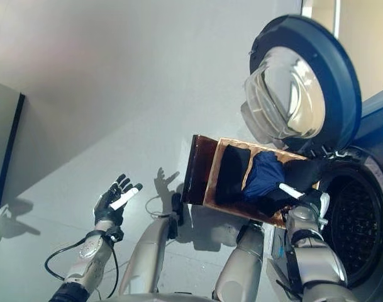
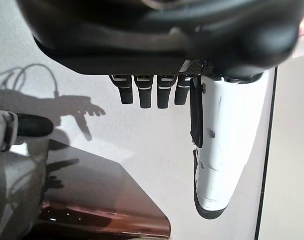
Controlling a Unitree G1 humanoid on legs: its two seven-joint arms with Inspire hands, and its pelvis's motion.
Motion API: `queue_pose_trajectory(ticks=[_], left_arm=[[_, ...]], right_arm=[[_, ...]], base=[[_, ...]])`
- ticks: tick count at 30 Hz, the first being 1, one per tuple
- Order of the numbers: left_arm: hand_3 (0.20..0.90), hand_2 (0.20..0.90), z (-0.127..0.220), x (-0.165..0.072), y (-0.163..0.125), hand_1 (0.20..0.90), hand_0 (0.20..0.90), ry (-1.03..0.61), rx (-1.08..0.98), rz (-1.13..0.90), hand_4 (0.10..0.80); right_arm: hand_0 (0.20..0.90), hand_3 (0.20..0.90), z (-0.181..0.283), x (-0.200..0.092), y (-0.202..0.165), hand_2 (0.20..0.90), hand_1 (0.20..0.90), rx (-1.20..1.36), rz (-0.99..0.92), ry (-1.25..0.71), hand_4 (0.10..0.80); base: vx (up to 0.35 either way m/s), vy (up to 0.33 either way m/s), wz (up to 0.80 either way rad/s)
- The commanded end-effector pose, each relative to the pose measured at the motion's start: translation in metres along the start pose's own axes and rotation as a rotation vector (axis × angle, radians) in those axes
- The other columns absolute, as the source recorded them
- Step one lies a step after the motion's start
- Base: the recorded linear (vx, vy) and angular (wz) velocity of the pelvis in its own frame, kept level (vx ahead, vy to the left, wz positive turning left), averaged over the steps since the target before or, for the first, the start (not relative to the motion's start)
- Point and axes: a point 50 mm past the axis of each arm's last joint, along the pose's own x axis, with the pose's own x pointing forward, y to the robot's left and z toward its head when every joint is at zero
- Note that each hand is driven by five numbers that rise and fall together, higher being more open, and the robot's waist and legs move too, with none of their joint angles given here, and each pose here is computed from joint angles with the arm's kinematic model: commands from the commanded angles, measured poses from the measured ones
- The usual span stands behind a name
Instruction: Pick up the clothes and place them into the washing machine
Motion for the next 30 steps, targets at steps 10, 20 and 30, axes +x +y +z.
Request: queue_pose_trajectory(ticks=[10,20,30], left_arm=[[0.9,0.9,0.021,0.004,0.026,0.9,0.9,-0.14,-0.047,0.115,0.8],[0.9,0.9,0.015,0.005,0.019,0.9,0.9,-0.137,-0.054,0.111,0.8],[0.9,0.9,0.0,0.003,0.011,0.9,0.9,-0.091,-0.075,0.103,0.8]], right_arm=[[0.2,0.2,0.007,-0.009,-0.002,0.2,0.2,0.187,0.056,-0.175,0.3],[0.2,0.2,-0.012,-0.025,0.001,0.2,0.2,0.678,0.046,-0.153,0.3],[0.2,0.2,-0.039,-0.032,0.009,0.2,0.2,1.132,-0.139,-0.002,0.3]], base=[[0.052,-0.044,-0.05],[0.039,-0.013,-0.04],[0.014,0.001,0.0]])
